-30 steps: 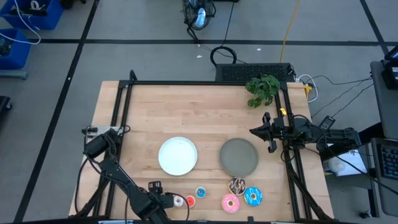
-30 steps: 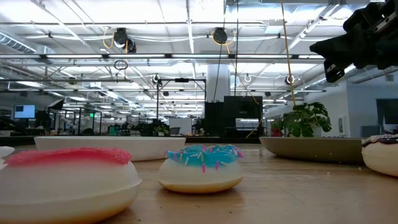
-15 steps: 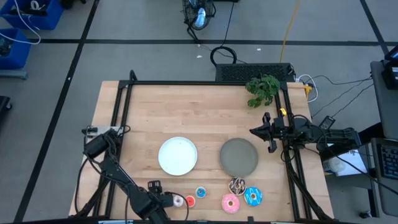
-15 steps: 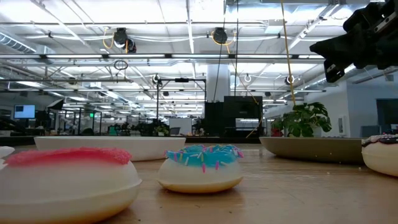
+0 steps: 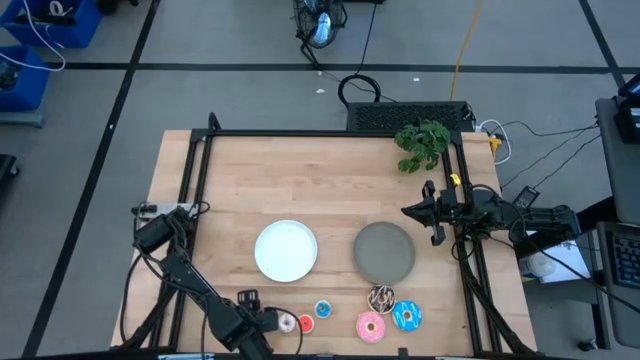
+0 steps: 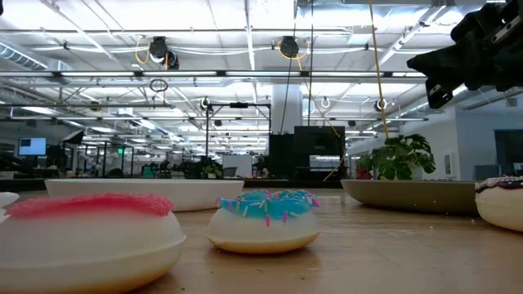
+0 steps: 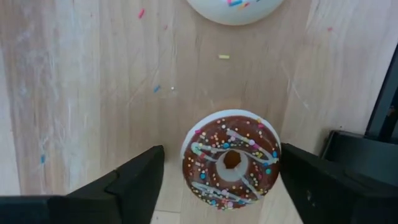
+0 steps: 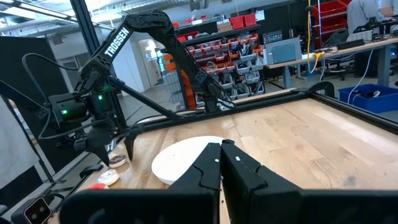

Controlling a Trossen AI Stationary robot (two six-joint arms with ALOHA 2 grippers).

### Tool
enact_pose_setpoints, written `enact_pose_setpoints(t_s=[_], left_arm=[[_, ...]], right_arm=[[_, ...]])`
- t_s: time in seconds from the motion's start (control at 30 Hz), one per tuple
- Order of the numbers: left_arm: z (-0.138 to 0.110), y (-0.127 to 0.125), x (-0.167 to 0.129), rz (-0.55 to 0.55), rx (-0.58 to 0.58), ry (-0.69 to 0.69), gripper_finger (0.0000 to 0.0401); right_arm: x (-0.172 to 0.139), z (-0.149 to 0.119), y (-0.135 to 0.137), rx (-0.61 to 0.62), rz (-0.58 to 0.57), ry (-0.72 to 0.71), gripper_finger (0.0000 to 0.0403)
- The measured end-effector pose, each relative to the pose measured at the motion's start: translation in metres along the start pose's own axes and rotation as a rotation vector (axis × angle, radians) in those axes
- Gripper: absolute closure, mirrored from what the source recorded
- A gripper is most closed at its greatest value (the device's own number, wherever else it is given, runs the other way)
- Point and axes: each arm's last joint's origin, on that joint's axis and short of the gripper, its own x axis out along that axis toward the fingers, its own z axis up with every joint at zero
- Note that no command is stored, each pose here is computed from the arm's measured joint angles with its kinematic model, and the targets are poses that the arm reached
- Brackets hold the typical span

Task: Pick & Place donuts
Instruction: Put the small brown donut on the white plate

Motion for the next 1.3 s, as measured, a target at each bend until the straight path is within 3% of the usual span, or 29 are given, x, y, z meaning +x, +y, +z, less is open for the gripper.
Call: enact_pose_setpoints(t_s=[0.27,0.53,0.93,1.3], left_arm=[[0.005,0.005,-0.001,-0.016,-0.030,0.033,0.0189],[0.013,0.011,-0.013,-0.038,-0.040,0.020,0.0231],[0.016,0.021,-0.047,-0.072,-0.050,-0.041,0.0209],[0.016,0.043,-0.098,-0.085,-0.066,-0.174,0.0203]], right_arm=[[0.000,0.000,0.000,0.000,0.000,-0.001,0.0403],[0.000,0.000,0.000,0.000,0.000,-0.001,0.0403],[0.000,0.000,0.000,-0.002,0.000,-0.001,0.0403],[0.000,0.000,0.000,-0.004,0.000,-0.001,0.0403]])
